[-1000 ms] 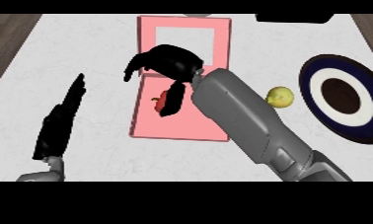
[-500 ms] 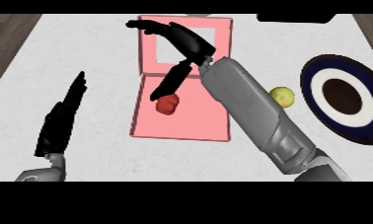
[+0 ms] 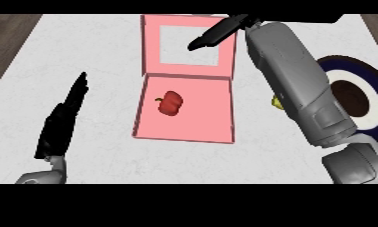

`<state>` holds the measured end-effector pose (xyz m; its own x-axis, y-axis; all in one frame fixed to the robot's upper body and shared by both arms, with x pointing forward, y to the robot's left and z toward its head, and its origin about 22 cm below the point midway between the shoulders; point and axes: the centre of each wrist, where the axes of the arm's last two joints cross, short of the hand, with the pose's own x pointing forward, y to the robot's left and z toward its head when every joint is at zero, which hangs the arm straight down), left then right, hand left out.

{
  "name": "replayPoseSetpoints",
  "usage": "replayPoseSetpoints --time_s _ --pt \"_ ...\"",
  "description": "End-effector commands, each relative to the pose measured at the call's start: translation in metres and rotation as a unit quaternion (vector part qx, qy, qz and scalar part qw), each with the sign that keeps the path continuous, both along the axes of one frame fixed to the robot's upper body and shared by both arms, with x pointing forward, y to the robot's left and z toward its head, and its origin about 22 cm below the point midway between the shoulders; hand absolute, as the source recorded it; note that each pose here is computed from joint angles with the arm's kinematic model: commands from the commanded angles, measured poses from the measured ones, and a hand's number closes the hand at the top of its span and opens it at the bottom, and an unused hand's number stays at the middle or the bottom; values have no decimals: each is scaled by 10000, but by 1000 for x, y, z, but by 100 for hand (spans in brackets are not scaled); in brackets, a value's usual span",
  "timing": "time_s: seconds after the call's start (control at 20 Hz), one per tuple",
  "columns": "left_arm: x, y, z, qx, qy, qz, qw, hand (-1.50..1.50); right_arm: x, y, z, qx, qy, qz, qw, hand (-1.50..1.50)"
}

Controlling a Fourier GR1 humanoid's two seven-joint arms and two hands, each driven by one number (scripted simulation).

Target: Pick the bell pepper from the plate and place it in the cardboard box

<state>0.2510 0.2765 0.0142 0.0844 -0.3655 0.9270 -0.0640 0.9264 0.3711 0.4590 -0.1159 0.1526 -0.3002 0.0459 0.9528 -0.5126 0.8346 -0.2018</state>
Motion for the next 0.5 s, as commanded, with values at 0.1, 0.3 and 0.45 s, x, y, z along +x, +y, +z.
replayPoseSetpoints --time_s 0.1,0.3,0.45 --pt "0 -8 -3 -65 -92 -138 9998 0 19 -89 25 421 76 -492 9979 -150" --pt "11 -12 8 -50 -56 -259 9996 0 16 -146 27 361 -10 -543 9979 -150" --pt "0 -17 -3 -19 -102 -269 9996 0 11 -180 30 245 -83 -457 9986 -150"
